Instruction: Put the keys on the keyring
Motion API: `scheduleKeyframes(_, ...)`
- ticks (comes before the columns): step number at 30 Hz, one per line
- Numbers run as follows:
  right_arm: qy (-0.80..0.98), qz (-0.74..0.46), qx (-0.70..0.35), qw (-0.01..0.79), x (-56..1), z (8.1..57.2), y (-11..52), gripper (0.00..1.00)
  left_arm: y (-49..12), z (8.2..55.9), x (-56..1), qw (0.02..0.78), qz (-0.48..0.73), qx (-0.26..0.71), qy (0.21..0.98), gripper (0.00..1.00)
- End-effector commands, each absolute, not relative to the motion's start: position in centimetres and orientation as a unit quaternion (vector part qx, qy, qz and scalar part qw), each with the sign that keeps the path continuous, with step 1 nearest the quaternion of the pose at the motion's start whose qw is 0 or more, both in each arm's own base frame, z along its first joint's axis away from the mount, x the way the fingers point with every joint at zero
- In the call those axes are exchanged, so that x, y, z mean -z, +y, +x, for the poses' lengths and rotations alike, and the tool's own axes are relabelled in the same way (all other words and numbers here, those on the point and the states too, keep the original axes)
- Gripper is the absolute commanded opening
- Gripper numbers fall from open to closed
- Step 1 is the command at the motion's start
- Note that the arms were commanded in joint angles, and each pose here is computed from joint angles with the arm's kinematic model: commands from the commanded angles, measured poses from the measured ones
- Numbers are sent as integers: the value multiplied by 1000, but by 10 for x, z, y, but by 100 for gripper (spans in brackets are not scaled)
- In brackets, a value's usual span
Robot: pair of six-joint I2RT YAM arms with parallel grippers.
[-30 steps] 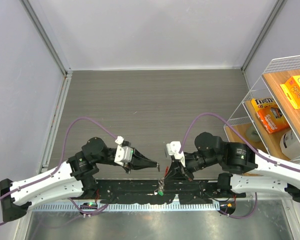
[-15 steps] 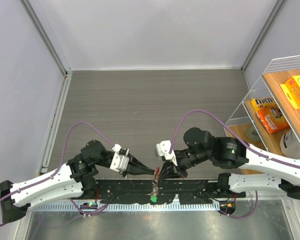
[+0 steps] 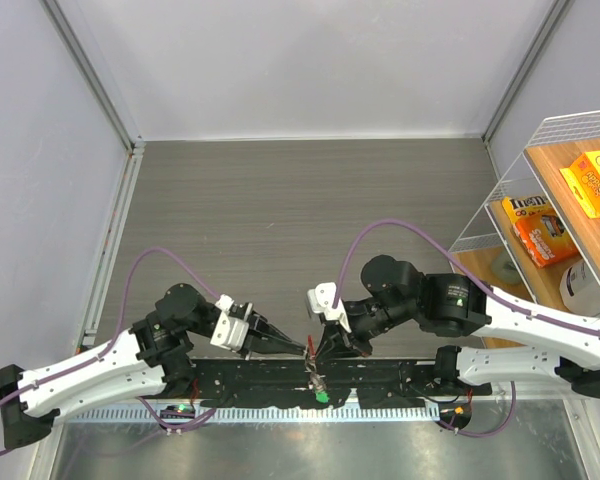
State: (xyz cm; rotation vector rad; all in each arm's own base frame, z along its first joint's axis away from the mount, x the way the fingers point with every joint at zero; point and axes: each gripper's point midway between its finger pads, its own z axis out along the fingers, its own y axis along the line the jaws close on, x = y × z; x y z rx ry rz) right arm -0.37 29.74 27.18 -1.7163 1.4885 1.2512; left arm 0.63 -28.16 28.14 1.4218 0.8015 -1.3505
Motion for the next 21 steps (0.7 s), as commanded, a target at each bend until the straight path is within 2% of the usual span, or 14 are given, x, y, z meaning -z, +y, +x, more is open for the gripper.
scheduleKeyframes(1,517,-634,-491,299,-304,-6,309,6,-280,-1,-293,502,590,562,290,0)
scheduleKeyframes(21,518,-629,-487,313,-306,2,314,6,-279,-7,-287,485,601,570,280,0)
